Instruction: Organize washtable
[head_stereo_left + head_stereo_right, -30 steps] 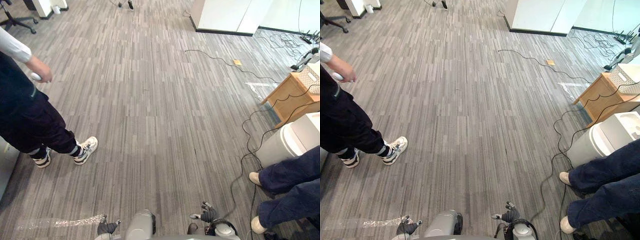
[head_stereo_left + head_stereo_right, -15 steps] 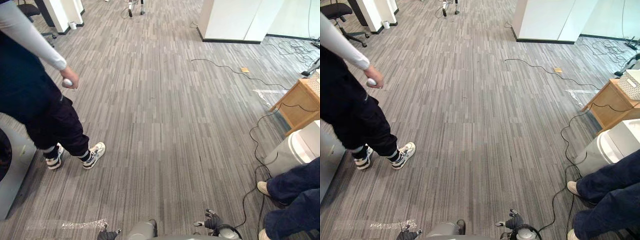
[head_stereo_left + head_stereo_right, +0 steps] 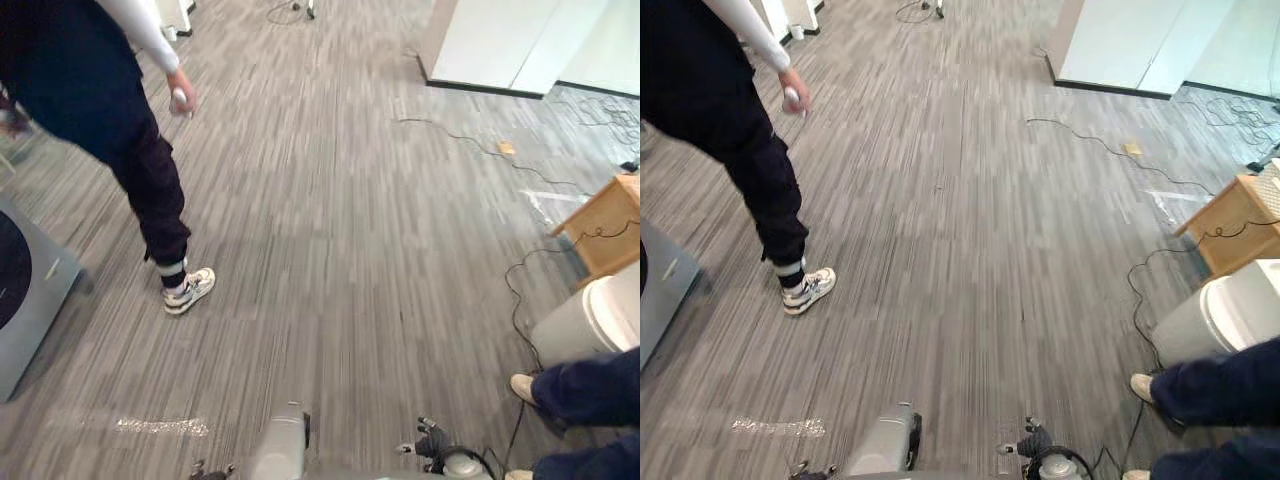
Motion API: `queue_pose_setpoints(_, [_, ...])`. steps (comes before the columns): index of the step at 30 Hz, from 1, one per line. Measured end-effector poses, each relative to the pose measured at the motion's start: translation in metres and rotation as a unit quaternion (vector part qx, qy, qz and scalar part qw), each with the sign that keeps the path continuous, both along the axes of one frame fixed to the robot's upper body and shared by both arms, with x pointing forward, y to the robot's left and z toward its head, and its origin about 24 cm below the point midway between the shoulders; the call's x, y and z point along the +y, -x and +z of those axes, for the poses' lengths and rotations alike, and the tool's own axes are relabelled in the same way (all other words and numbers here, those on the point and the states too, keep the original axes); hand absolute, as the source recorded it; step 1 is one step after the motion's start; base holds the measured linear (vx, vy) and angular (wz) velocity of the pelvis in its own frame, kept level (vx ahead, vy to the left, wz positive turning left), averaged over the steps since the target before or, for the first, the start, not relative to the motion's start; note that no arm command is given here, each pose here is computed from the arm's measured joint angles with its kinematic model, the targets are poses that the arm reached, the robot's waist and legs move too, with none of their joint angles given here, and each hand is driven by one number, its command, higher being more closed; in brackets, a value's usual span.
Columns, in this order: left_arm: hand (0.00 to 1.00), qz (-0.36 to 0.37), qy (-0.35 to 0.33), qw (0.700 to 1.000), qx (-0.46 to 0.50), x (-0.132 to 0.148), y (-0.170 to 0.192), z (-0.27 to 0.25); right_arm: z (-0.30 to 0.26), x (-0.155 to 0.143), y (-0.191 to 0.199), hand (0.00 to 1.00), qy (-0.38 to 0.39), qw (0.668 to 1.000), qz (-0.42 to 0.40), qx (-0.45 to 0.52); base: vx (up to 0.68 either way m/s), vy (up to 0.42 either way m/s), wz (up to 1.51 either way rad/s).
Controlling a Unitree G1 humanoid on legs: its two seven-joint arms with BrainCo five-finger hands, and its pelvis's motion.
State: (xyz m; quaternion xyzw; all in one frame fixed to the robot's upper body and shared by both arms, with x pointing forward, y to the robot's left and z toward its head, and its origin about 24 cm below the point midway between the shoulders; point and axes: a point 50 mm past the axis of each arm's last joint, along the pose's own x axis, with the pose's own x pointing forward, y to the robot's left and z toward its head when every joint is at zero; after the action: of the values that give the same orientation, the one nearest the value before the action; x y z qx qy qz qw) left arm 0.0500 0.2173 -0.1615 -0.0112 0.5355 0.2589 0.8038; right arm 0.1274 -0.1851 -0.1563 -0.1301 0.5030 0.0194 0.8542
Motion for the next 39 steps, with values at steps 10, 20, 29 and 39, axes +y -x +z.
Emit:
queue_pose_setpoints(10, [0.00, 0.038, -0.007, 0.998, 0.047, 0.015, 0.037, -0.002, -0.007, 0.012, 0.018, 0.00, -0.047, 0.993, -0.104, 0.015, 0.46, 0.384, 0.00])
queue_pose_setpoints(20, [0.00, -0.016, -0.014, 0.999, -0.036, 0.006, -0.030, 0.007, 0.011, -0.001, -0.006, 0.00, -0.056, 0.985, -0.143, -0.080, 0.60, 0.189, 0.61])
queue_pose_setpoints(29, [0.00, 0.012, 0.010, 0.999, -0.048, -0.011, -0.036, 0.004, 0.011, -0.006, -0.001, 0.00, -0.049, 0.981, -0.171, -0.073, 0.89, 0.101, 0.19])
queue_pose_setpoints(39, [0.00, 0.035, -0.002, 0.999, 0.004, 0.002, 0.010, 0.000, 0.003, 0.024, -0.014, 0.00, -0.075, 0.991, -0.106, -0.020, 0.77, 0.233, -0.49])
